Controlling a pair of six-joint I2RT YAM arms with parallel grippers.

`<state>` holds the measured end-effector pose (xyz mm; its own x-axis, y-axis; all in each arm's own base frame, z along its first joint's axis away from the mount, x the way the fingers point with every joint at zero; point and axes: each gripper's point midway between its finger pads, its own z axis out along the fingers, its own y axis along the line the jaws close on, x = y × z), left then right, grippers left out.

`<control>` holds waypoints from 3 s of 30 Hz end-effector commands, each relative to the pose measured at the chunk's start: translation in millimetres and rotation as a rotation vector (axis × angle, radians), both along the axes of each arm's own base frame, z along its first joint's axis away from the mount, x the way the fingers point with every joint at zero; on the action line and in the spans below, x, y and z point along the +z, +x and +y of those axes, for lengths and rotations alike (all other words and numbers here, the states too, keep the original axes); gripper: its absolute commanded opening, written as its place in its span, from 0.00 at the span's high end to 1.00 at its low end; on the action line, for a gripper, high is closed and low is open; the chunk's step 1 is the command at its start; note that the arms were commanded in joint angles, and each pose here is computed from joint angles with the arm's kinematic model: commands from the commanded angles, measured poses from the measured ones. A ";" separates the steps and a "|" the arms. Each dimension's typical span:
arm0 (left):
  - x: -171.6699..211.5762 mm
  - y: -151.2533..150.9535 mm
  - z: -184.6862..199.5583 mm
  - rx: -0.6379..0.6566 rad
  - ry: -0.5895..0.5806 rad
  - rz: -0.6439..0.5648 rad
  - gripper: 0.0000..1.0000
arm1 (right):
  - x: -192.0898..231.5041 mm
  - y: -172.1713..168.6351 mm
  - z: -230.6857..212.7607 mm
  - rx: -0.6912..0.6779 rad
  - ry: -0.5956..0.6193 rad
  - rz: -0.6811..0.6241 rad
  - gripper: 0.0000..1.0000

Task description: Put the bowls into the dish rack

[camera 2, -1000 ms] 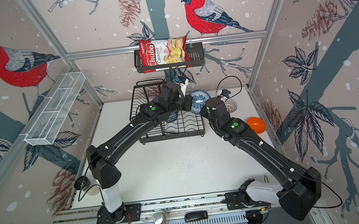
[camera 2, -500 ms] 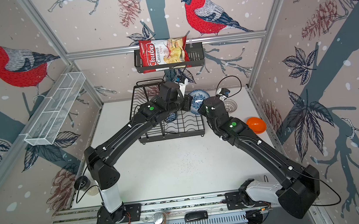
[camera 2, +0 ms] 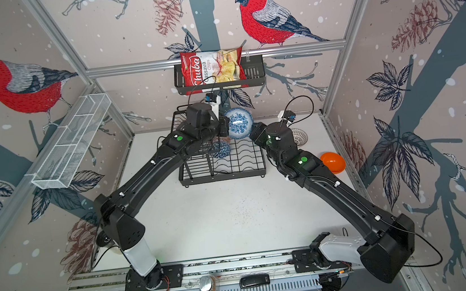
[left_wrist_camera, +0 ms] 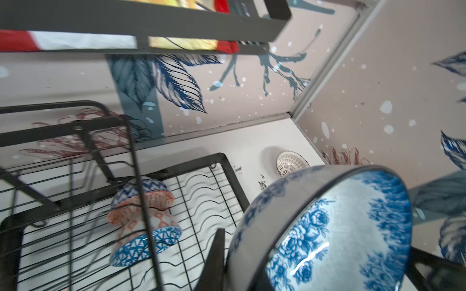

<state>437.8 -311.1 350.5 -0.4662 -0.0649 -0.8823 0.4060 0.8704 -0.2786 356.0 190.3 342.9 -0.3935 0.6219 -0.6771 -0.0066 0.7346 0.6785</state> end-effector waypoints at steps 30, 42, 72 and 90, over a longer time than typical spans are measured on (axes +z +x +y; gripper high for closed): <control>119.1 -1.2 113.2 0.402 -0.253 -0.837 1.00 | 177.7 9.3 155.6 0.400 0.850 -0.167 0.00; 120.1 -24.4 106.8 0.388 -0.217 -0.935 1.00 | 168.0 25.2 168.8 0.349 0.925 -0.166 0.17; 142.9 -65.4 99.1 0.406 -0.090 -1.082 1.00 | 136.6 31.2 161.2 0.339 0.999 -0.124 0.94; 144.4 -65.8 90.8 0.335 -0.089 -1.030 0.74 | 162.7 12.8 148.1 0.483 1.020 -0.348 1.00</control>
